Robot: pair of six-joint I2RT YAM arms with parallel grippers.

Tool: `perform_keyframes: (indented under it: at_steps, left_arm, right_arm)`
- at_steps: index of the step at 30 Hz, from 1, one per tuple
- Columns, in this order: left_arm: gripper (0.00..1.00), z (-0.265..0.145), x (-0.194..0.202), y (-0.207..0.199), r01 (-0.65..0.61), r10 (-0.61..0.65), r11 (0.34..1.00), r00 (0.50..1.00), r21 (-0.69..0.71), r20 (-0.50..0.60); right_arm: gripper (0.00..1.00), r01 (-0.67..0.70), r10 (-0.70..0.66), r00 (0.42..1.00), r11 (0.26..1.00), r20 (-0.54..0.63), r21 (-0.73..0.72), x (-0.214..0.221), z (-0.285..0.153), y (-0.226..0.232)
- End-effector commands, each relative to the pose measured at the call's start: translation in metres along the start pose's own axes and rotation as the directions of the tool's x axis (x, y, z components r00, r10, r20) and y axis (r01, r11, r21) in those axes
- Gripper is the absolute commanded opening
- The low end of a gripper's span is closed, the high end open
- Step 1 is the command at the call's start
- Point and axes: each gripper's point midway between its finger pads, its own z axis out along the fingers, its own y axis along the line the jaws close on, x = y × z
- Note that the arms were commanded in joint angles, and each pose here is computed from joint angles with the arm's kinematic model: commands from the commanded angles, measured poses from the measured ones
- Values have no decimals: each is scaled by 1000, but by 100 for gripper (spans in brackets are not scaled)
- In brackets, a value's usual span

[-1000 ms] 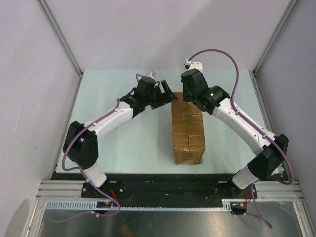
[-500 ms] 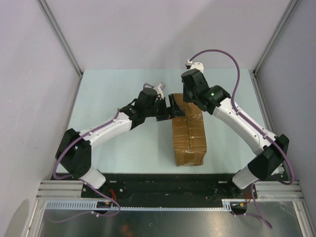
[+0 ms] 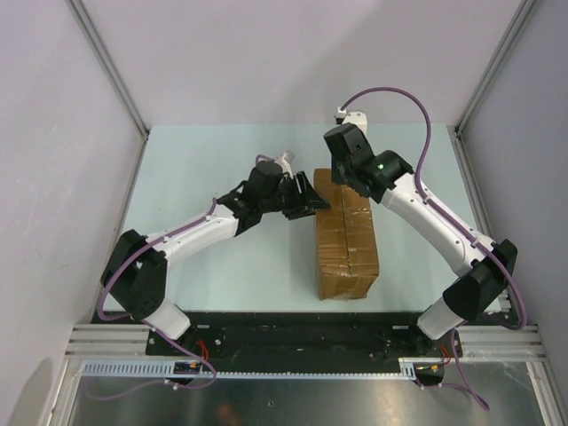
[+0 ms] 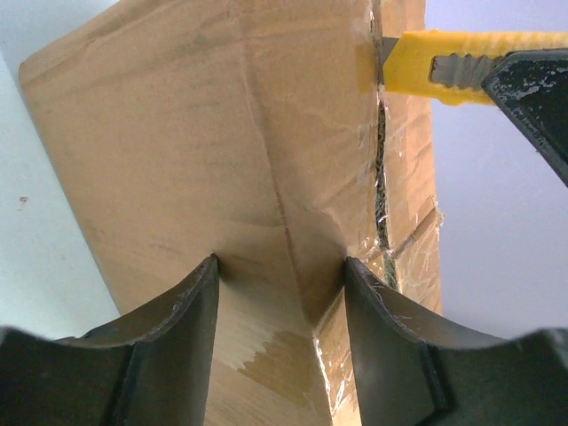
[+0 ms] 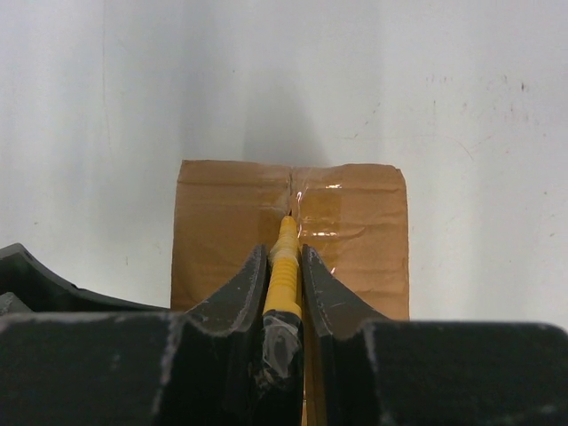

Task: Unpack the express box
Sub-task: Cut the express box at the center of the board.

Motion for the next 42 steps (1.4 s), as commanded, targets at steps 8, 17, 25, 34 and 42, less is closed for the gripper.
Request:
perform_keyframes:
  at_steps: [8,17,25,34,42]
  left_arm:
    - [46,19,44,50,115,-133,971,988,-208,-75]
    - [44,27,44,62,166,-184,944,982,-284,-38]
    - [43,35,39,69,182,-196,928,981,-326,-10]
    - [42,50,43,68,180,-199,921,980,-346,-22]
    - [41,54,49,73,179,-206,913,978,-366,-37]
  right_arm:
    - [0,16,-20,985,1000,-170,-25,54,-26,16]
    - [0,0,-3,989,1000,-146,-23,68,-44,15]
    - [0,10,-8,995,1000,-101,15,94,-52,4]
    - [0,3,-1,998,1000,-60,31,118,-61,5]
    - [0,-5,6,997,1000,-83,8,126,-78,-1]
